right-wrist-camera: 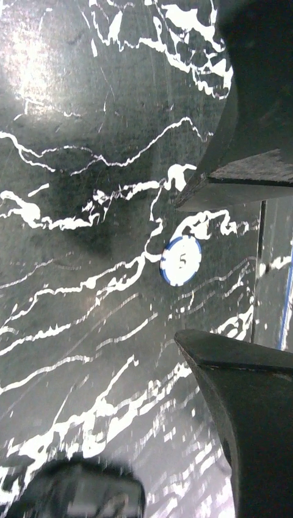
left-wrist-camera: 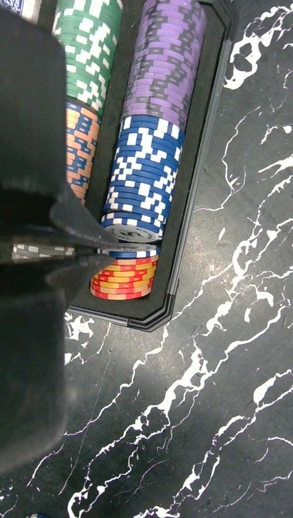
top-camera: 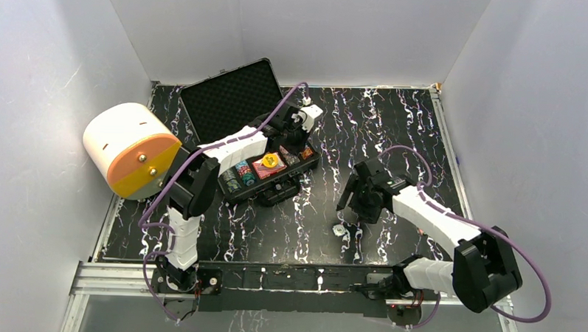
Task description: Pack up texas hold em set
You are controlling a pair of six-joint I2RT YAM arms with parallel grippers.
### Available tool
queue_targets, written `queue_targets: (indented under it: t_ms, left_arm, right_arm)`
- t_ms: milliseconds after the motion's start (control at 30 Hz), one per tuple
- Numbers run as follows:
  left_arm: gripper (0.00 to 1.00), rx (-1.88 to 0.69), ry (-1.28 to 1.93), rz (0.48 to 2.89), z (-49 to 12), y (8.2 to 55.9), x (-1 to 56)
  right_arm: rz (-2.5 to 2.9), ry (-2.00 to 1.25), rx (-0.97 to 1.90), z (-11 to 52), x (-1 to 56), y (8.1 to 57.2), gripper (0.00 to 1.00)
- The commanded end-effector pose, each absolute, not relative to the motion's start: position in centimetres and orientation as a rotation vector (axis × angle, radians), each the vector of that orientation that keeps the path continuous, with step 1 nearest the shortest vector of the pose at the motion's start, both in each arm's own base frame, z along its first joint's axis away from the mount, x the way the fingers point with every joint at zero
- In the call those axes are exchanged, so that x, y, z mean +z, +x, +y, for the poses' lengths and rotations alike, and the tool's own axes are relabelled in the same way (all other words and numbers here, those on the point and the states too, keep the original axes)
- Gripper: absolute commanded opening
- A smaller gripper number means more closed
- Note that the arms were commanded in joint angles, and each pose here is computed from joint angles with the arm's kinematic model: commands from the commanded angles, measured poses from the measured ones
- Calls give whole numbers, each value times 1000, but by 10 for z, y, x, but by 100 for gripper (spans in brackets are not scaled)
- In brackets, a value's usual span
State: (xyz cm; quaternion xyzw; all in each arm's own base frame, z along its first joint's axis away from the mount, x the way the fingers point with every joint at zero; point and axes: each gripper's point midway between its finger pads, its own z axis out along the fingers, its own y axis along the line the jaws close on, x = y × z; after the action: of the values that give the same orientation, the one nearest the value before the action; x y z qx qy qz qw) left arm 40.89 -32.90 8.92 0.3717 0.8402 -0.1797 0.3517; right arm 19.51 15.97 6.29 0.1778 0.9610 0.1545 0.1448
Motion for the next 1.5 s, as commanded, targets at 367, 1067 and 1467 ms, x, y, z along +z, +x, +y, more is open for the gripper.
queue_targets:
  t_ms: [367, 1067, 1467]
  left_arm:
    - [54, -595, 748, 1946, -322, 386, 240]
    - [98, -792, 472, 2147, -271, 285, 204]
    - [96, -1048, 424, 2199, -312, 214, 138]
  right_arm:
    - [2872, 233, 10, 171, 31, 174, 76]
    - [2912, 219, 100, 193, 23, 166, 42]
    - [2653, 481, 553, 229, 90, 208, 44]
